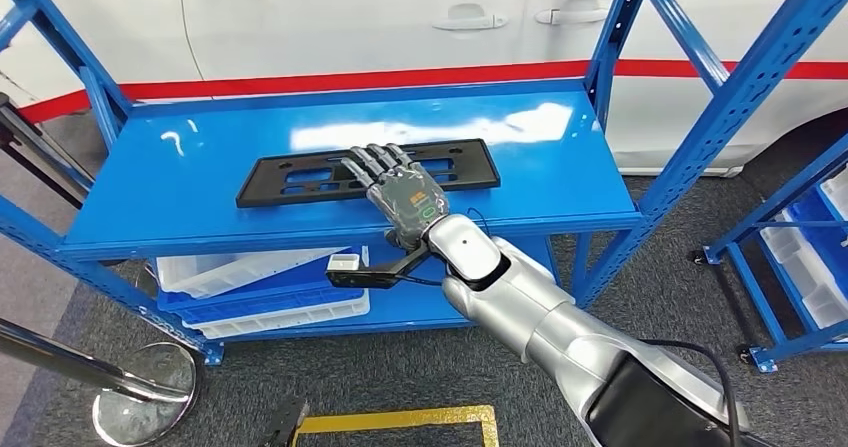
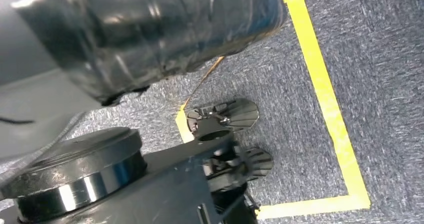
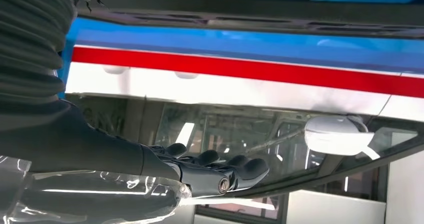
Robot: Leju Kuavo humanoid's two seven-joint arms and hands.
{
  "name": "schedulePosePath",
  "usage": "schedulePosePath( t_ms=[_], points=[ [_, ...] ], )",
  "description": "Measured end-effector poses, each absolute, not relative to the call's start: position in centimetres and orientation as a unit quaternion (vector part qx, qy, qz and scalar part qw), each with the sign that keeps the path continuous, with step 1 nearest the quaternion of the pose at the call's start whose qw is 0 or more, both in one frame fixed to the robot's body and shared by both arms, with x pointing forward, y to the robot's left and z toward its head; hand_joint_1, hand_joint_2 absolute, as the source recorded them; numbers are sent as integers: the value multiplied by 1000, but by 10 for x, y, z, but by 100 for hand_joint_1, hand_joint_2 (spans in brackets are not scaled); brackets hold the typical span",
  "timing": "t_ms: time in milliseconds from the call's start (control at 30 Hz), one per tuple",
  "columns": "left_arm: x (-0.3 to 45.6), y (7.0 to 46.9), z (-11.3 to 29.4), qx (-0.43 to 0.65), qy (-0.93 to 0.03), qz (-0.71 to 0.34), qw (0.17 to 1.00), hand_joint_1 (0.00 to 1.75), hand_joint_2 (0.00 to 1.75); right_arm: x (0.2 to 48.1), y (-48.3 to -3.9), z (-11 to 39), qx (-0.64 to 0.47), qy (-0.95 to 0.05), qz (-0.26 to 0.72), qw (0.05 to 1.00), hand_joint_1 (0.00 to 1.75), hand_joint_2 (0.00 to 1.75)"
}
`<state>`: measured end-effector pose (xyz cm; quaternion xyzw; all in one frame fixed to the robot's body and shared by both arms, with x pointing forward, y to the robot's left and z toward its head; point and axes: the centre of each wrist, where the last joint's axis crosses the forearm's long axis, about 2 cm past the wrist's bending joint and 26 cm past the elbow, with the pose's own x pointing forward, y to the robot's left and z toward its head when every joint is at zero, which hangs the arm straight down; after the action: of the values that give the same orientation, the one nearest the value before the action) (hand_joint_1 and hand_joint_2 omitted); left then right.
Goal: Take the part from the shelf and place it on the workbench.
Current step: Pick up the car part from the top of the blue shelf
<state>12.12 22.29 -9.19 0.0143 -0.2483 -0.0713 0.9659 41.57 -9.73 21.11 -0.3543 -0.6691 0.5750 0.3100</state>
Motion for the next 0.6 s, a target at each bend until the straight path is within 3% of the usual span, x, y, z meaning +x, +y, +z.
schedulePosePath(
  t_ms=[600],
  points=[
    [123, 221, -91, 9, -248, -72, 966, 0, 0, 417, -106, 203, -356, -649, 595, 314, 0, 175]
  ],
)
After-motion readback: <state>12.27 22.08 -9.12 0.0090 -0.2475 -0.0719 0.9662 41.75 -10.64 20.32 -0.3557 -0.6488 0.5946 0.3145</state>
